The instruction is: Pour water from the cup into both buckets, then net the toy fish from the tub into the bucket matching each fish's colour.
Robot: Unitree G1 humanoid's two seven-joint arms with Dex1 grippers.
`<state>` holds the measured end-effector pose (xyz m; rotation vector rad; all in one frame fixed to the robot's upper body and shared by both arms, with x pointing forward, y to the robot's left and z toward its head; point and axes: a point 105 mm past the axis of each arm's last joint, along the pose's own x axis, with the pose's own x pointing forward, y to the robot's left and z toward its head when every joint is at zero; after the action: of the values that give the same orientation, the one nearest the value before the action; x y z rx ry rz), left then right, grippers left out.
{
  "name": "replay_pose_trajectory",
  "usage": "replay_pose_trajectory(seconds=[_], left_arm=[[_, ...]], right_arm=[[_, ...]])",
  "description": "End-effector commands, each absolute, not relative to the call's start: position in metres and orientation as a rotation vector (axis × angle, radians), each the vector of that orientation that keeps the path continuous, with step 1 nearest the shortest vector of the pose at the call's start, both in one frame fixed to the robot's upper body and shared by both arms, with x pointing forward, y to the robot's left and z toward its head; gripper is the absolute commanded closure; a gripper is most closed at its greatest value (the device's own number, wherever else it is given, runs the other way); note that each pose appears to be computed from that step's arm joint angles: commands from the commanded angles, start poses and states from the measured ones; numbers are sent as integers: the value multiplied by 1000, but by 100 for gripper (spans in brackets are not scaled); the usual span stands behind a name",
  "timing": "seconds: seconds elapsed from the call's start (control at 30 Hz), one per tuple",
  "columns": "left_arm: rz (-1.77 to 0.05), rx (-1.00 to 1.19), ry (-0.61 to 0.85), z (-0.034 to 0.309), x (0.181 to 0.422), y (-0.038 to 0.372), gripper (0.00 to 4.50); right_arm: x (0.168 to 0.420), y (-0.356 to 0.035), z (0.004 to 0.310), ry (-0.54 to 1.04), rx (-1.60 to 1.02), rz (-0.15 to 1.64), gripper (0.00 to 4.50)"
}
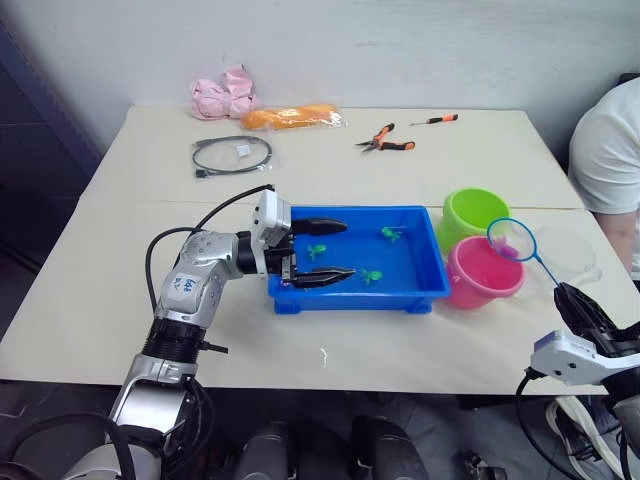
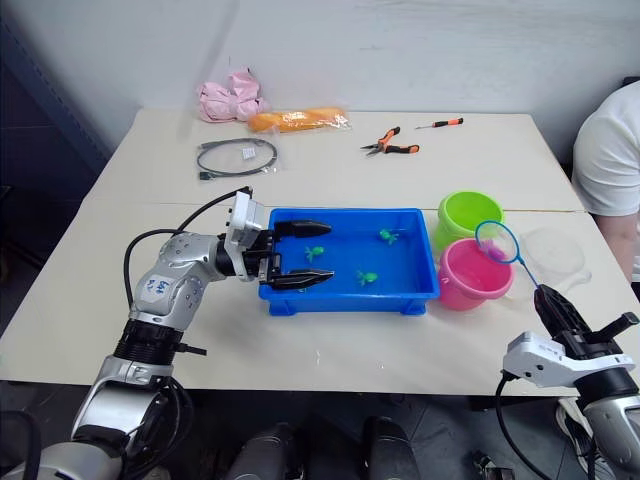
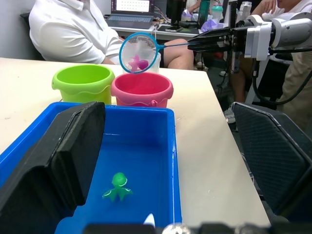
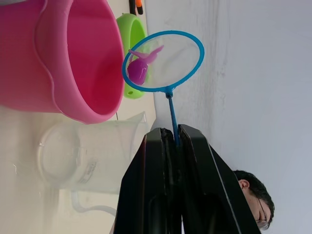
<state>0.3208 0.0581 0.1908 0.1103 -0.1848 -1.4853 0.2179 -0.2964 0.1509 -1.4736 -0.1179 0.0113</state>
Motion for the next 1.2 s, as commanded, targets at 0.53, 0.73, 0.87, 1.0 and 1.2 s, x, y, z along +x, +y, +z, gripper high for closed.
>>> replay_pose_trajectory(seconds=[0.53, 0.73, 0.87, 1.0, 1.2], left_arm=[[-1487, 129, -222, 201, 321, 60, 6], [-1388, 136, -204, 199, 325, 106, 6], [-1304, 185, -192, 198, 326, 136, 6], [-1228, 244, -147, 192, 323, 163, 6], [-1158, 289, -82, 188, 316, 187, 6]], right_arm=[[216, -280, 188, -288, -1277, -11, 450], [238, -231, 210, -272, -601, 356, 450], [249, -198, 209, -138, -431, 588, 450], [260, -159, 201, -18, -396, 749, 450], [275, -118, 191, 81, -401, 830, 450]])
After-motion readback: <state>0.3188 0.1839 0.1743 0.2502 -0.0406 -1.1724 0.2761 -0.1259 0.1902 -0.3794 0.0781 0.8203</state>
